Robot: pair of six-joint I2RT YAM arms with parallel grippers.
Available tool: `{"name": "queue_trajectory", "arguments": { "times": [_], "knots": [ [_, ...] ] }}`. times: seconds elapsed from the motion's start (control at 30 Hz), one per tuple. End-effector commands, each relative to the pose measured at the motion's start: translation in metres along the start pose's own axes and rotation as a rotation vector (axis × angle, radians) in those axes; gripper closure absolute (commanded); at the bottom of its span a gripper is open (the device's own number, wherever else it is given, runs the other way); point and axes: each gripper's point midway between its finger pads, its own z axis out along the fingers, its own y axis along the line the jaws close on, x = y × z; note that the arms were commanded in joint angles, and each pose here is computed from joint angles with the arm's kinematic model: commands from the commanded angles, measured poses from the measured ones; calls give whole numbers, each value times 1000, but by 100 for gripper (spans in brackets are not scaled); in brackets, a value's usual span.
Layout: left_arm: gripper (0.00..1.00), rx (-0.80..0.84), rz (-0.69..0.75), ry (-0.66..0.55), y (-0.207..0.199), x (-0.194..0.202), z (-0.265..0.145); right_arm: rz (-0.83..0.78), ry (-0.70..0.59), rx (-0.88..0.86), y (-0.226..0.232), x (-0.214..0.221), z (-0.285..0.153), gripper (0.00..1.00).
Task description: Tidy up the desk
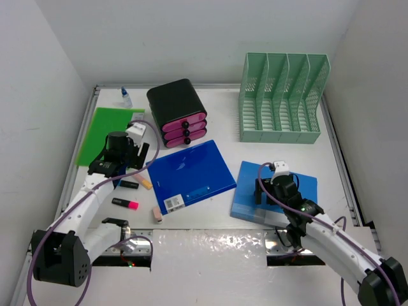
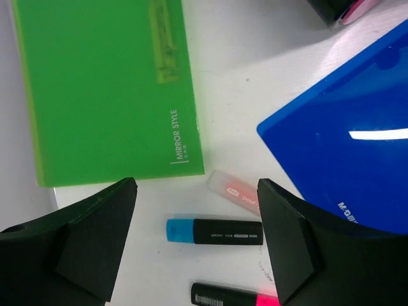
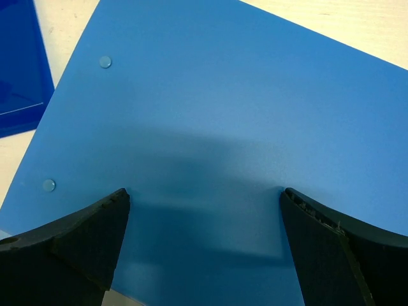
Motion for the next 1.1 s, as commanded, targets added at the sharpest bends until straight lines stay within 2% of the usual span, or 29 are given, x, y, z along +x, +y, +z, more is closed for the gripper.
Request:
{"name": "queue_trajectory", "arguments": {
  "times": [0.0,0.07,0.17,0.2,0.27,0.3,0.43,0.47,0.53,0.57,0.6,0.63,0.7,0.73,0.8,0.87,0.9,1.07],
  "knots": [
    [26,25,3,-76,-1,-16,2,-8,-76,-49,12,-28,-4,2],
    [25,56,23,-90,-7,-19,6,-24,-79,-52,13,-37,-9,2],
    [25,86,23,-139,-13,-29,14,-50,-136,-108,29,-78,-21,2],
    [25,93,14,-168,-15,-36,18,-53,-190,-144,39,-107,-32,3],
    [25,113,-20,-203,-20,-43,24,-65,-208,-166,49,-131,-35,3],
    [25,120,-25,-218,-21,-46,25,-58,-264,-186,57,-163,-46,5],
    [25,86,-82,-309,-15,-66,28,-61,-296,-201,77,-218,-43,10],
    [25,78,-92,-346,-13,-75,27,-83,-260,-194,84,-220,-29,11],
    [25,67,-117,-387,-10,-84,26,-111,-319,-183,101,-257,-31,16],
    [26,60,-130,-388,-8,-84,28,-151,-283,-177,116,-254,-16,18],
    [26,22,-146,-381,-1,-82,32,-156,-338,-178,129,-280,-20,22],
    [26,-1,-167,-392,4,-84,34,-169,-357,-138,133,-290,-15,32],
    [26,-60,-201,-370,17,-75,42,-224,-361,-121,159,-304,3,44],
    [26,-82,-220,-354,25,-68,46,-220,-378,-134,172,-316,3,45],
    [26,-112,-248,-338,37,-60,50,-215,-361,-144,188,-311,27,48],
    [26,-126,-258,-325,40,-58,52,-198,-381,-168,205,-311,42,44],
    [26,-154,-273,-301,50,-51,55,-188,-386,-180,212,-311,45,37],
    [26,-148,-276,-260,49,-42,62,-235,-373,-243,252,-305,71,37]
  ]
}}
